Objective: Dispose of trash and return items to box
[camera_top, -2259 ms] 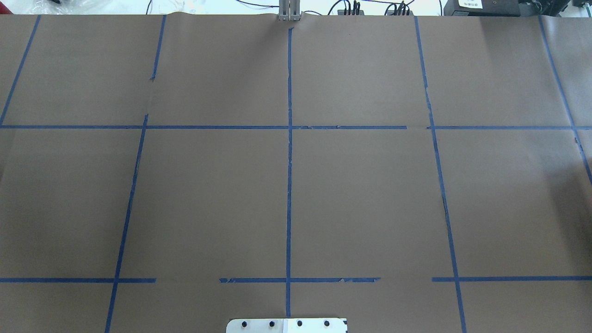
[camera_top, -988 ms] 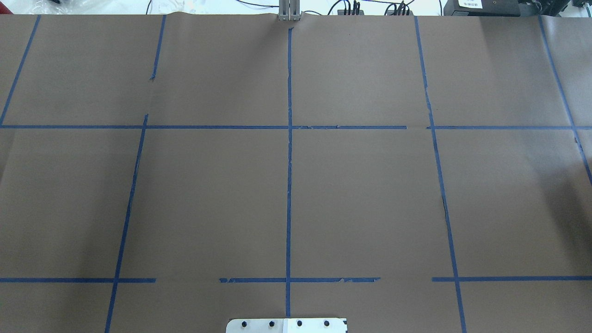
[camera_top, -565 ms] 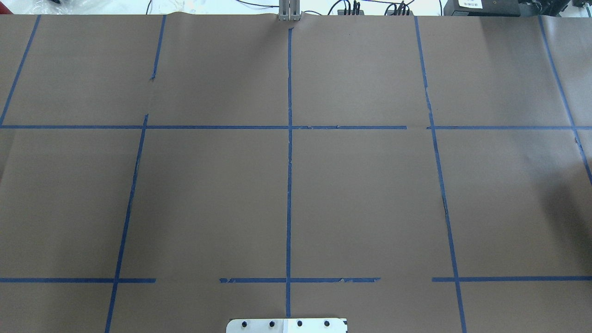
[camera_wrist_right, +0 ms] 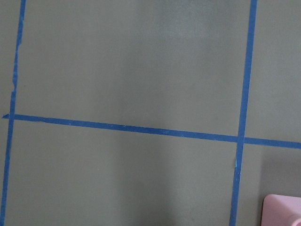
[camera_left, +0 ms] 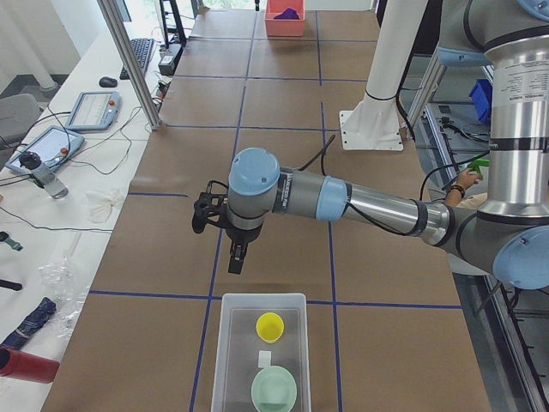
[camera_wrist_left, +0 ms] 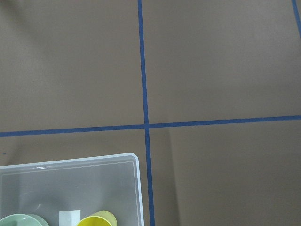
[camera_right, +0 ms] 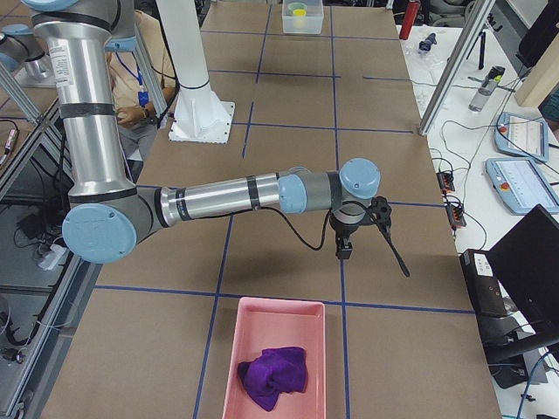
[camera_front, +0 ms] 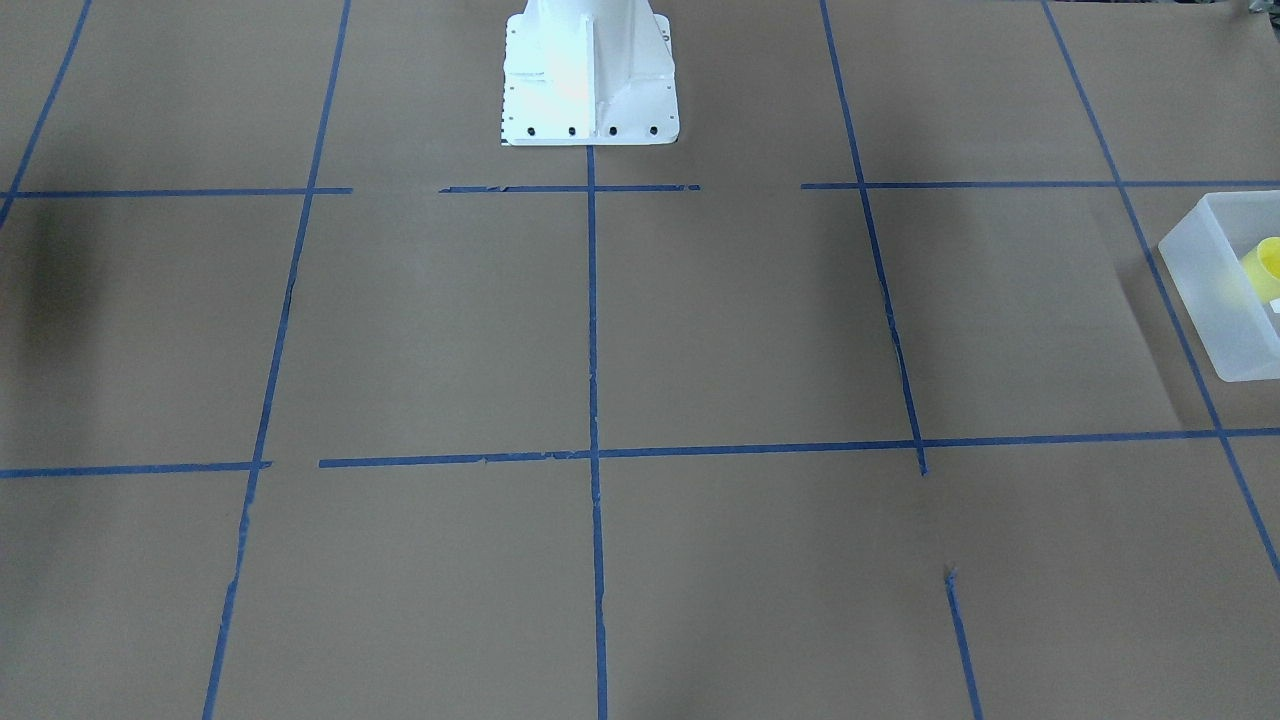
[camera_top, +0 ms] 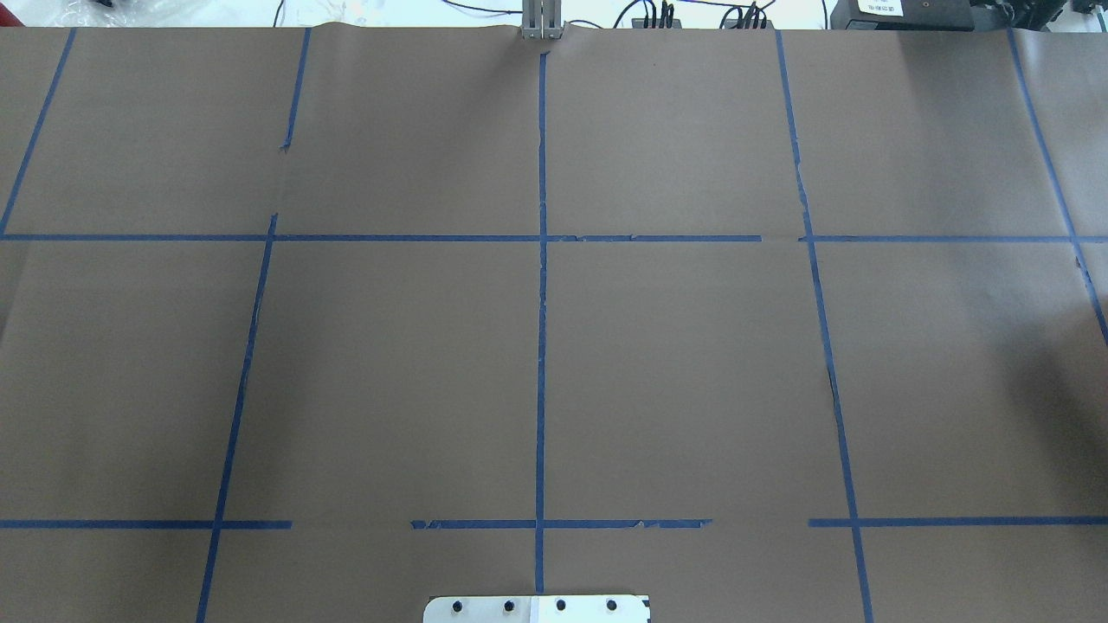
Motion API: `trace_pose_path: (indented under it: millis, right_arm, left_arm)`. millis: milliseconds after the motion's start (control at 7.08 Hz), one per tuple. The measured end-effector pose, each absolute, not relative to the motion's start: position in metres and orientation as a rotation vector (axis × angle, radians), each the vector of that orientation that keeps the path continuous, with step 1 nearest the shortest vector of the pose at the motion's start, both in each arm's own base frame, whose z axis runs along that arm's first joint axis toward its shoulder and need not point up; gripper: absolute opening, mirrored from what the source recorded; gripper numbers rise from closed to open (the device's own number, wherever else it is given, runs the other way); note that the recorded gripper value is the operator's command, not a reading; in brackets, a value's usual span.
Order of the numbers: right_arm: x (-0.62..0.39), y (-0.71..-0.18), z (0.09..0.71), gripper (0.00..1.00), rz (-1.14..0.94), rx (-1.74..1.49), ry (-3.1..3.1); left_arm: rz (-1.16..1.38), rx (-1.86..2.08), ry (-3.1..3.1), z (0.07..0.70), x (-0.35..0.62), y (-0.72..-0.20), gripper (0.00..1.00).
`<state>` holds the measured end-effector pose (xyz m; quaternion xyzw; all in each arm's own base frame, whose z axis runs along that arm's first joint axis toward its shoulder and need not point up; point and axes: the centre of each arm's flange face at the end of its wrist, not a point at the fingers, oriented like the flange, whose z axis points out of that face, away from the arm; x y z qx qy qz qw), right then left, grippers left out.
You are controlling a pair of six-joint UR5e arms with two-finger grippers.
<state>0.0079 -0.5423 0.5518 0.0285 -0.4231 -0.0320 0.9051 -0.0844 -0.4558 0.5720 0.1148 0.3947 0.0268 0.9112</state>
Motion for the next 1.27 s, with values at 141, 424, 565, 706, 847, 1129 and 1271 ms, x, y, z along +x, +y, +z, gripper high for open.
trace_pose_path:
  millis: [141,424,565,706,847,1129,1271]
  right_arm:
    - [0.009,-0.532,0.548,1.00,-0.068,0.065,-0.878]
    - [0.010,-0.516,0.549,1.00,-0.068,0.068,-0.878]
    - [0.010,-0.514,0.552,1.00,-0.068,0.065,-0.874]
    - [0.010,-0.514,0.555,1.00,-0.069,0.062,-0.870]
    - [0.009,-0.513,0.559,1.00,-0.069,0.057,-0.867]
    - [0.007,-0.513,0.567,1.00,-0.067,0.042,-0.866]
    - [0.006,-0.512,0.571,1.00,-0.069,0.033,-0.866]
  left_arm:
    - [0.109,0.244,0.807,0.586,-0.062,-0.460,1.00]
    - [0.153,0.244,0.793,0.597,-0.043,-0.463,1.00]
    - [0.160,0.246,0.792,0.597,-0.041,-0.463,1.00]
    - [0.162,0.245,0.794,0.597,-0.041,-0.461,1.00]
    - [0.163,0.244,0.798,0.597,-0.041,-0.458,1.00]
    - [0.163,0.248,0.802,0.593,-0.041,-0.454,1.00]
    - [0.164,0.248,0.817,0.590,-0.040,-0.454,1.00]
